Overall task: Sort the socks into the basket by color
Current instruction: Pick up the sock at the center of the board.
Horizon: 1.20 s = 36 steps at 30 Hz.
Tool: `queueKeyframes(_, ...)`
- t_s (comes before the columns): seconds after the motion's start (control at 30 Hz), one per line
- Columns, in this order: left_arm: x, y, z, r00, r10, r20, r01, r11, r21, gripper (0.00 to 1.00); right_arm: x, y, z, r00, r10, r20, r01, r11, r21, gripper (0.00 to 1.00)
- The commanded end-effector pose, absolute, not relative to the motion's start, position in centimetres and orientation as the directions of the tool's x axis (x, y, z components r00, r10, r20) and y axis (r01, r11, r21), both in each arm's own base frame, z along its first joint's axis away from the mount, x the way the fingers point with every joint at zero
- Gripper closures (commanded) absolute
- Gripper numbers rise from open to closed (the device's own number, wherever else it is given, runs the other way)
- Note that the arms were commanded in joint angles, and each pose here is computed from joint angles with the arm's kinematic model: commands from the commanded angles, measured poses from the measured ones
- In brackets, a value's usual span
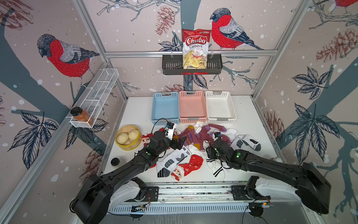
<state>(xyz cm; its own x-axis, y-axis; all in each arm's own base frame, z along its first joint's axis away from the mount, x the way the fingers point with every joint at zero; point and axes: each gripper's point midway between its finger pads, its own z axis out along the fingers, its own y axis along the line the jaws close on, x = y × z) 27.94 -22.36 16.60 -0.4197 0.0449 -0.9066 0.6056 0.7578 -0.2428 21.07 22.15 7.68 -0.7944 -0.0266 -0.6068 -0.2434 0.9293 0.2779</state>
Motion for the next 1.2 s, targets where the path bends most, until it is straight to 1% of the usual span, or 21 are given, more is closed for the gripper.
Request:
queueKeyframes(0.0, 28.1, -22.8, 17.3, -0.397, 0.038, -0.917, 0.622, 0.746, -0.238, 0.02, 21.8, 22.5, 7.9, -0.778, -0.035, -0.628, -0.246, 0.935, 0.254, 0.44)
queueKeyframes(0.23, 28.6, -23.2, 16.0, -0.433, 0.084, -0.897, 0.62, 0.75, -0.229, 0.02, 22.0, 22.9, 7.1, -0.786, -0.059, -0.615, -0.248, 0.942, 0.228, 0.46)
queueKeyframes(0.27, 28.6, -23.3, 15.9, -0.437, 0.09, -0.895, 0.625, 0.746, -0.23, 0.02, 22.1, 22.8, 6.3, -0.796, -0.071, -0.601, -0.241, 0.948, 0.207, 0.48)
queueKeyframes(0.43, 28.5, -23.5, 15.9, -0.431, 0.088, -0.898, 0.635, 0.736, -0.232, 0.02, 22.3, 23.0, 5.3, -0.808, -0.085, -0.583, -0.23, 0.956, 0.18, 0.56)
queueKeyframes(0.6, 28.3, -23.0, 16.6, -0.406, 0.061, -0.912, 0.628, 0.743, -0.23, 0.02, 22.5, 22.8, 5.1, -0.811, -0.074, -0.581, -0.212, 0.962, 0.173, 0.74)
queueKeyframes(0.77, 28.2, -22.6, 17.1, -0.402, 0.02, -0.916, 0.608, 0.753, -0.251, 0.02, 22.9, 22.4, 5.5, -0.809, -0.06, -0.585, -0.202, 0.963, 0.181, 0.81)
queueKeyframes(0.93, 27.7, -22.7, 17.6, -0.378, -0.005, -0.926, 0.627, 0.734, -0.26, 0.01, 23.4, 22.0, 7.0, -0.792, -0.037, -0.609, -0.201, 0.959, 0.203, 0.89)
queueKeyframes(1.0, 28.0, -22.2, 17.5, -0.383, -0.028, -0.923, 0.598, 0.754, -0.271, 0.02, 23.8, 21.8, 7.9, -0.783, -0.03, -0.621, -0.202, 0.957, 0.209, 0.89)
queueKeyframes(1.17, 28.1, -22.3, 17.6, -0.384, -0.021, -0.923, 0.6, 0.754, -0.267, 0.02, 25.4, 21.3, 11.8, -0.738, -0.004, -0.675, -0.201, 0.956, 0.214, 0.89)
